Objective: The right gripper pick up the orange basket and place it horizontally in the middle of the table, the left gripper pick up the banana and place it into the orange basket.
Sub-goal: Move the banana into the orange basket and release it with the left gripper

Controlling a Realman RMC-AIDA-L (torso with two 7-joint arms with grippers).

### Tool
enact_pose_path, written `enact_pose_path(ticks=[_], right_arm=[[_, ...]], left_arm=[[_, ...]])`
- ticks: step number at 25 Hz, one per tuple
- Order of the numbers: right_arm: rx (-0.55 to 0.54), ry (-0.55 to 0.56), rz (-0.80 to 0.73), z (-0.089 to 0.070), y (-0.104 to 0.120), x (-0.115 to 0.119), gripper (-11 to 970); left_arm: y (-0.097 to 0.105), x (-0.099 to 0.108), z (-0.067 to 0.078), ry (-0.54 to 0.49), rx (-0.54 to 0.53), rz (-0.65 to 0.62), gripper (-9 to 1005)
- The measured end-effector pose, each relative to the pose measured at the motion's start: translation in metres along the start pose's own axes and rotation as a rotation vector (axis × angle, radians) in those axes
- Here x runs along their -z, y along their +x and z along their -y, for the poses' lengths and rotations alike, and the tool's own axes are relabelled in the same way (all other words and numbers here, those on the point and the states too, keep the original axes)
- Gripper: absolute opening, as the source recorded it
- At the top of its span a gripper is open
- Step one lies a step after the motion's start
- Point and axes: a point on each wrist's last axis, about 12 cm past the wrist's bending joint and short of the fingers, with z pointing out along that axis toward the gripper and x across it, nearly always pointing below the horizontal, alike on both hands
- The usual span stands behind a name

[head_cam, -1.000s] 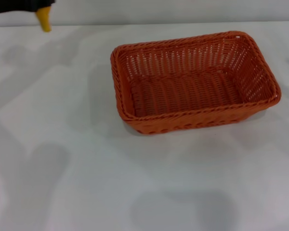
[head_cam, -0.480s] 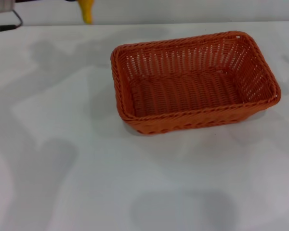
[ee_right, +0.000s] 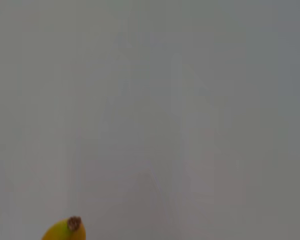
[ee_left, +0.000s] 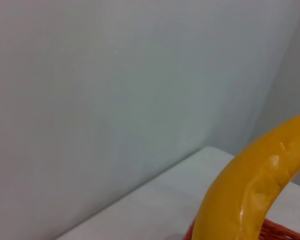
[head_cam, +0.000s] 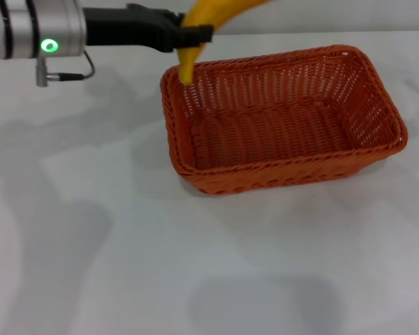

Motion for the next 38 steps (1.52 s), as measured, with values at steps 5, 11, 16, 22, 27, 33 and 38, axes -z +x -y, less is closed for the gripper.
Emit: enact_pose_path(ticks=[5, 11, 16, 22, 27, 33, 38], right_arm=[[-0.002, -0.005, 0.003, -0.001, 0.000, 0.000, 857], [-0.002, -0.007, 0.004, -0.001, 0.000, 0.000, 857], [0.000, -0.007, 0.004, -0.001, 0.000, 0.001, 857], [0.002, -0.007, 0.003, 0.000, -0.001, 0.001, 857], [0.003, -0.005, 0.002, 0.000, -0.001, 0.003, 857], [0.008, -0.011, 0.005, -0.001, -0.001, 0.005, 857], [0.008, -0.015, 0.008, -0.002, -0.001, 0.005, 857]], left_arm=[[0.002, -0.018, 0.008, 0.047, -0.022, -0.065, 489], [0.010, -0.034, 0.017, 0.088, -0.025, -0.122, 489], [0.013, -0.036, 0.018, 0.091, -0.021, -0.155, 489], [0.016, -0.036, 0.016, 0.077, -0.013, -0.195, 490], [0.014, -0.035, 0.015, 0.068, -0.023, -0.185, 490], [0.011, -0.036, 0.014, 0.060, -0.038, -0.157, 491], [0.008, -0.036, 0.013, 0.052, -0.047, -0.130, 608]])
